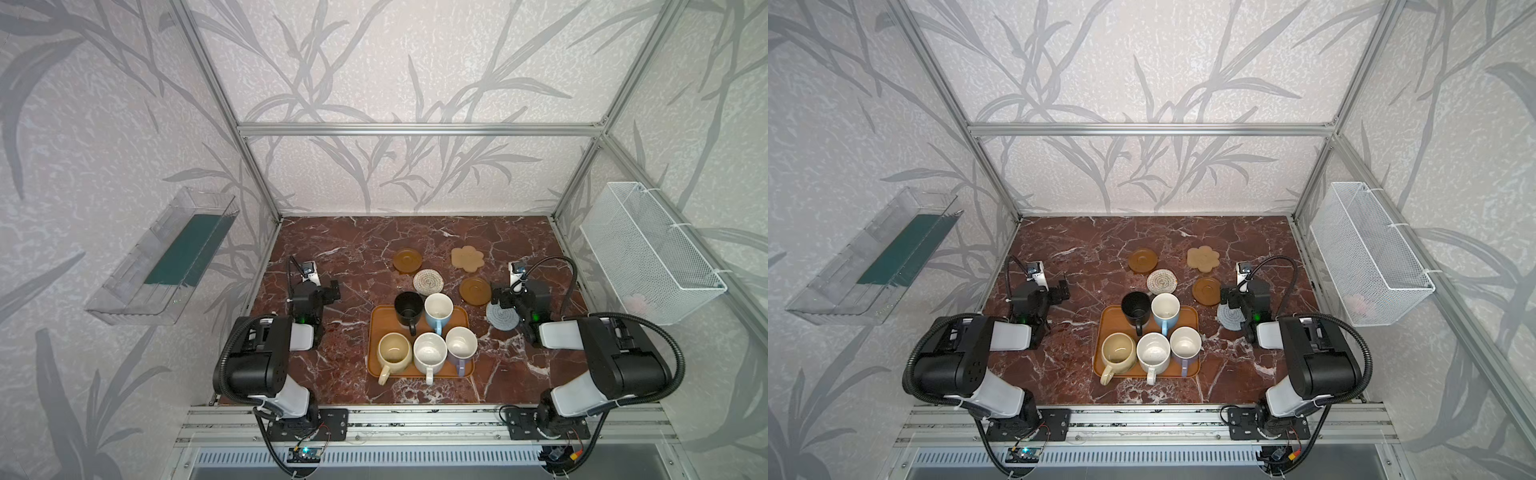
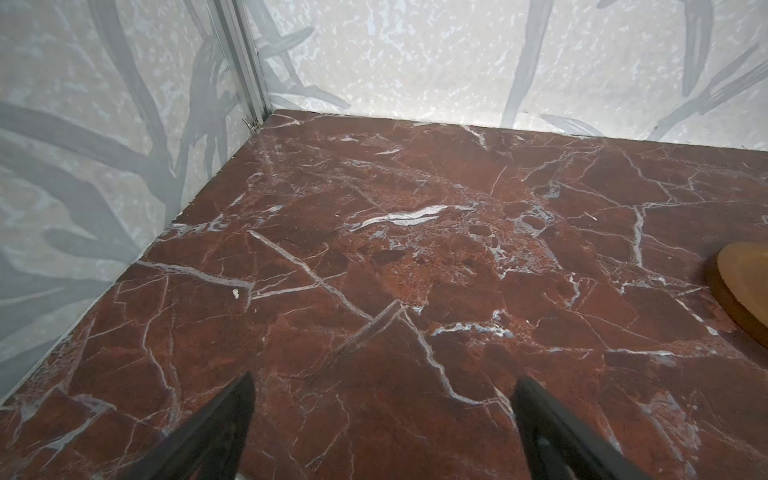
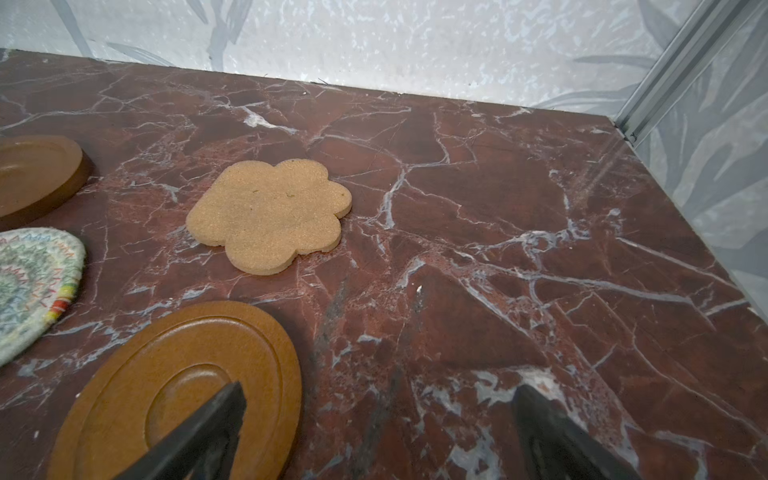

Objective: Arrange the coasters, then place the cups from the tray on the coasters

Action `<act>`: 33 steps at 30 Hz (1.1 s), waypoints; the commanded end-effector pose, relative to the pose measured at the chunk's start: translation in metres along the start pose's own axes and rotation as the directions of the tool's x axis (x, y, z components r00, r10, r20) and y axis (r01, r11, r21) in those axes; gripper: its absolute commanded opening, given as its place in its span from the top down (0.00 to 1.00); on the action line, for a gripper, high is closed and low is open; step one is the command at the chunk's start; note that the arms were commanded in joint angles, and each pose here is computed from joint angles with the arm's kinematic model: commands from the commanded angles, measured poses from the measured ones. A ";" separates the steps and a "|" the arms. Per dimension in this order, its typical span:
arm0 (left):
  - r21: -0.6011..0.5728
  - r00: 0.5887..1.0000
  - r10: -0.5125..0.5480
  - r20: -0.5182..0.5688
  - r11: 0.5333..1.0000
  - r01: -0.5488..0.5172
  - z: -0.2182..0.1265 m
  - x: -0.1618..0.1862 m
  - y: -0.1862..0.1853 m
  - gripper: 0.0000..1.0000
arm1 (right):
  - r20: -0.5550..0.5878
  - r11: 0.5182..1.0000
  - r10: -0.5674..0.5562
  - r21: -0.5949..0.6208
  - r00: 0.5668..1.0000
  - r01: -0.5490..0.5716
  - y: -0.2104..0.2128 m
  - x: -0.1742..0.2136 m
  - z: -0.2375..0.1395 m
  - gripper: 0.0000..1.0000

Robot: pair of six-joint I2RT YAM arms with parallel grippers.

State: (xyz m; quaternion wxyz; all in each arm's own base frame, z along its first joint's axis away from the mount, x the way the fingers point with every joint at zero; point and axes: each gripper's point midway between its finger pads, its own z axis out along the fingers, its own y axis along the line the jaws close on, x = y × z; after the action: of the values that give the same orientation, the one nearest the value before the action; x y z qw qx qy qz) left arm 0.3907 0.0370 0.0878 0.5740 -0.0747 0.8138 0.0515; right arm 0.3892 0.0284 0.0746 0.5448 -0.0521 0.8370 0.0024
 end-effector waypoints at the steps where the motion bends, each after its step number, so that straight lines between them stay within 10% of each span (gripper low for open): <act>1: -0.002 1.000 0.015 0.020 1.000 -0.015 0.003 -0.008 0.000 0.01 | 0.044 1.000 -0.005 0.010 0.999 0.005 -0.002 -0.017 0.001 0.01; 33: -0.009 1.000 0.012 0.019 1.000 -0.012 0.003 -0.008 0.001 0.01 | 0.044 1.000 -0.006 0.011 0.999 0.006 -0.002 -0.017 0.001 0.01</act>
State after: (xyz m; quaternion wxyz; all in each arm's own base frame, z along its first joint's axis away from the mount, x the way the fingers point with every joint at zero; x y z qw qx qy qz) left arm 0.3907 0.0372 0.0878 0.5740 -0.0751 0.8137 0.0519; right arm 0.3892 0.0283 0.0746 0.5448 -0.0520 0.8370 0.0023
